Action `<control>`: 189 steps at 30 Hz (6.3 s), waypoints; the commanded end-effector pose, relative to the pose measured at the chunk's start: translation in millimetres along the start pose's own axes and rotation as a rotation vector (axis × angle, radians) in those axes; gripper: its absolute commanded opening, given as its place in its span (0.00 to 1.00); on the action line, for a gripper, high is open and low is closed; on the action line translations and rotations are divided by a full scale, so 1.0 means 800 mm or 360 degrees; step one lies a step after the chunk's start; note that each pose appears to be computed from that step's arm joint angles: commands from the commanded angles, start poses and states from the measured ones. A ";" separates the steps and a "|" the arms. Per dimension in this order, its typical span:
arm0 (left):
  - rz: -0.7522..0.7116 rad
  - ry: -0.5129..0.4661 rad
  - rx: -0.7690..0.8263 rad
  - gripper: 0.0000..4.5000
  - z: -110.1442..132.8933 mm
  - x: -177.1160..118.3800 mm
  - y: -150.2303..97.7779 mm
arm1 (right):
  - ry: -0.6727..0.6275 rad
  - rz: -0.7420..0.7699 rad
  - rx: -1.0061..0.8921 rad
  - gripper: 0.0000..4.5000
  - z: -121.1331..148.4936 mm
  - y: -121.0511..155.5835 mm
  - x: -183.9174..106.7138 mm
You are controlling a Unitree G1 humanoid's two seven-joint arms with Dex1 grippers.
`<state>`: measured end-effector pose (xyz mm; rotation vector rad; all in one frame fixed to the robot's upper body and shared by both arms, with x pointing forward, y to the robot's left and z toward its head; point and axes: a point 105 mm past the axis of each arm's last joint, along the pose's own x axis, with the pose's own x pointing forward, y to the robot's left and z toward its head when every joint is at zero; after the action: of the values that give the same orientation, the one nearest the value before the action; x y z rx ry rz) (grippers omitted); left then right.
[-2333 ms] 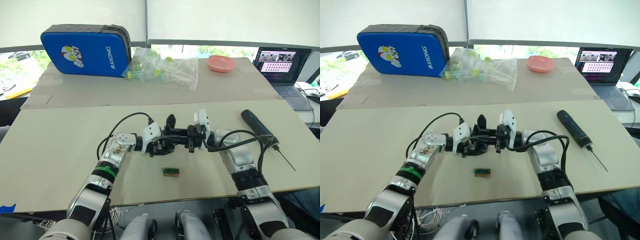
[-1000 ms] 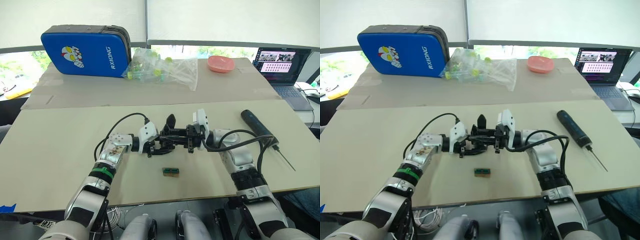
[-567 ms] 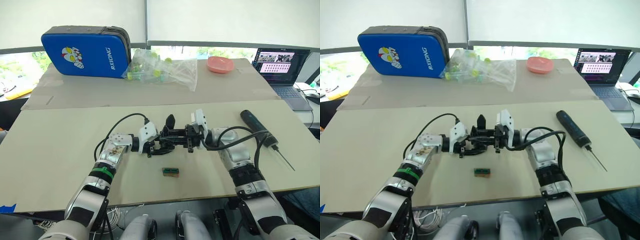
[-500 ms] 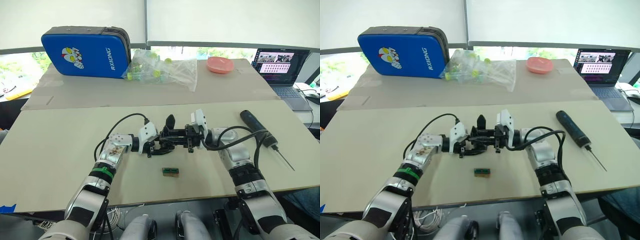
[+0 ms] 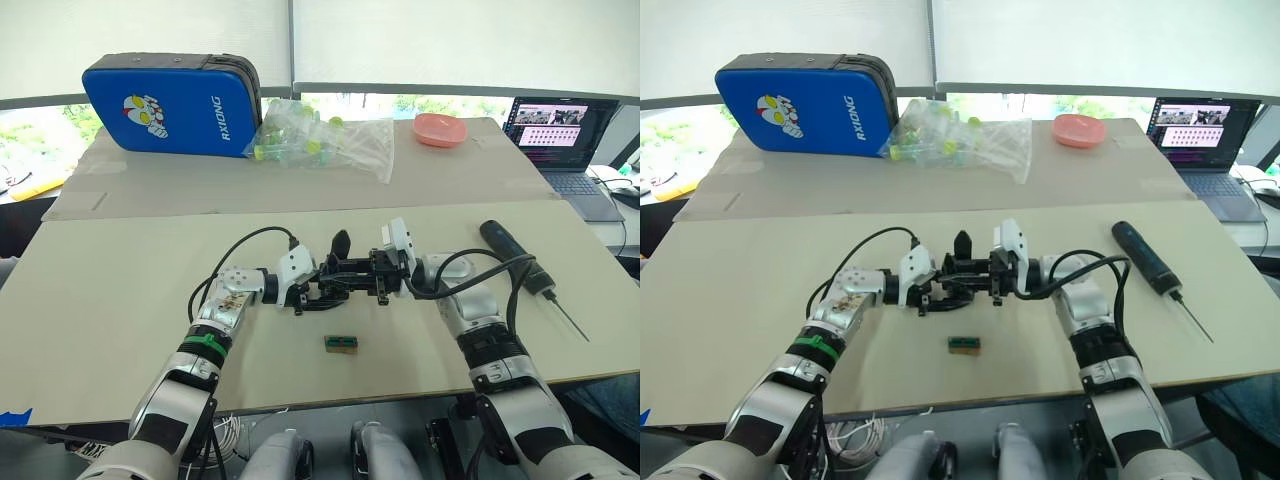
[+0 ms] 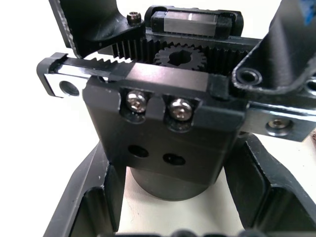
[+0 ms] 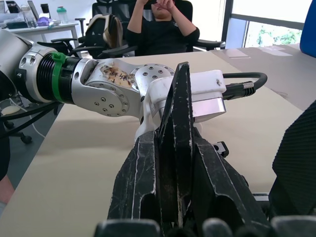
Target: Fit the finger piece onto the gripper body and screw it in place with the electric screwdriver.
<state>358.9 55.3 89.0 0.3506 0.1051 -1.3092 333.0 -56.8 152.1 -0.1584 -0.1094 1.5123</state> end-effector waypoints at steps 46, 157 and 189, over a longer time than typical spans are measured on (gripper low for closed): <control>0.0026 -0.0019 0.0064 0.51 0.011 -0.004 0.007 | 0.0073 -0.0017 0.0140 0.09 -0.030 0.011 -0.001; 0.0076 -0.0055 0.0031 0.51 0.012 -0.001 0.004 | 0.0490 -0.0050 0.0301 0.09 -0.094 0.019 -0.025; 0.0043 -0.0052 -0.0047 0.91 0.003 -0.001 -0.002 | 0.0434 -0.0257 -0.0001 1.00 0.046 0.010 -0.099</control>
<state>358.4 51.0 83.6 0.3049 0.1210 -1.2835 318.5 -127.1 177.0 -0.3306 0.1102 1.3304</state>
